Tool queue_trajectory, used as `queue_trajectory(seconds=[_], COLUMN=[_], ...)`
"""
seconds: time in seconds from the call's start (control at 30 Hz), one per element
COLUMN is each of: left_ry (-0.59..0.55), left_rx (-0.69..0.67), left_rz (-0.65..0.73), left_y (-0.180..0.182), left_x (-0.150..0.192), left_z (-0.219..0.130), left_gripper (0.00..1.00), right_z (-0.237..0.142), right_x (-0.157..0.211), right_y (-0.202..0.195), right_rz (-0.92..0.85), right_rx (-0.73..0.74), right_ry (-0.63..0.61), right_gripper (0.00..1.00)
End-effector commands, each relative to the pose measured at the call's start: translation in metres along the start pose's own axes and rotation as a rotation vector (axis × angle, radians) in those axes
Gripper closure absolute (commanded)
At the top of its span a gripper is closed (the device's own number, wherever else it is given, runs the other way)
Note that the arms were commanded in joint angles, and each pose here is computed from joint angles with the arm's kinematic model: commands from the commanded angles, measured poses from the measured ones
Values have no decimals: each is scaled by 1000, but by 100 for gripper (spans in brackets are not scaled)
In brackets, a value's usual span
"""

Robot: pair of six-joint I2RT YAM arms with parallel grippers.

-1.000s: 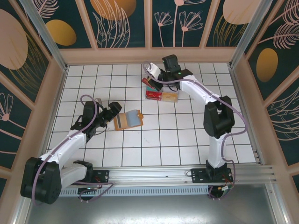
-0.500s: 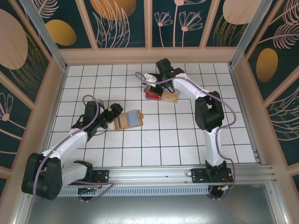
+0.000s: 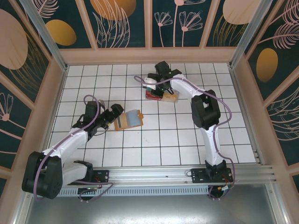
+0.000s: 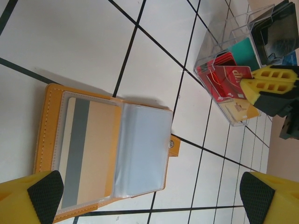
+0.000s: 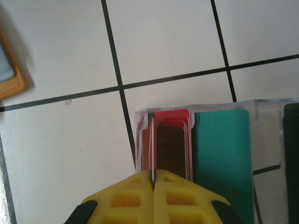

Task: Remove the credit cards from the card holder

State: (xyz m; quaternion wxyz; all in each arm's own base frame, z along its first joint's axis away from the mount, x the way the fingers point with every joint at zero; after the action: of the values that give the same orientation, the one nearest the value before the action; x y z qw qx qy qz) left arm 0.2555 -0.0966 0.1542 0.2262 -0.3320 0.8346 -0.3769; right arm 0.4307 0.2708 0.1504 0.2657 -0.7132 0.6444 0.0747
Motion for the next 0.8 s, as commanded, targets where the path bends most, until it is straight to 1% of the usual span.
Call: queue_trajectory(seconds=[0.0,0.17,0.4,0.5,0.67,0.77], left_ry=[1,1,5,6,-11,-43], left_rx=[14,13,12,13,1,-27], left_rz=[13,12,15,16,16,12], left_y=[-4,-3,-1,-1,-1,3], left_x=[-1,-1,0,0,-1,-2], left_z=[-3,-3,-4,-4,-6,-10], left_gripper=[1,1,1,1,1,1], right_z=[1,5,3,-3,-25,-54], right_x=[1,2,0,-5,-18,-32], right_y=[-3,-5,-9,-12,-18,-19], right_rz=[-10,4,12,19,43,91], right_rx=[2,4,14,21,60,89], right_ry=[29,38,33,21,-25,-94], right_gripper=[99,96,82,80,79,78])
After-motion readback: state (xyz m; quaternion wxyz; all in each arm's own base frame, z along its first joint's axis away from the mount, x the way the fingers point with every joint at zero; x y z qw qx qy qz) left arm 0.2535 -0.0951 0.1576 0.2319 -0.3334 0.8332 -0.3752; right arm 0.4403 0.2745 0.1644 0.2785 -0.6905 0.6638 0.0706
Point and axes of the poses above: each hand's point on the last joint's axis, 136 mm out from that joint toward the fingers, its own z axis out along the fingers, its own y axis along the line the jaws close on, x = y × z, the point moved 8 cm from there along -z, back along the fingers, and after that the axes turned 11 degrees about -z, right-handed, at the moved point
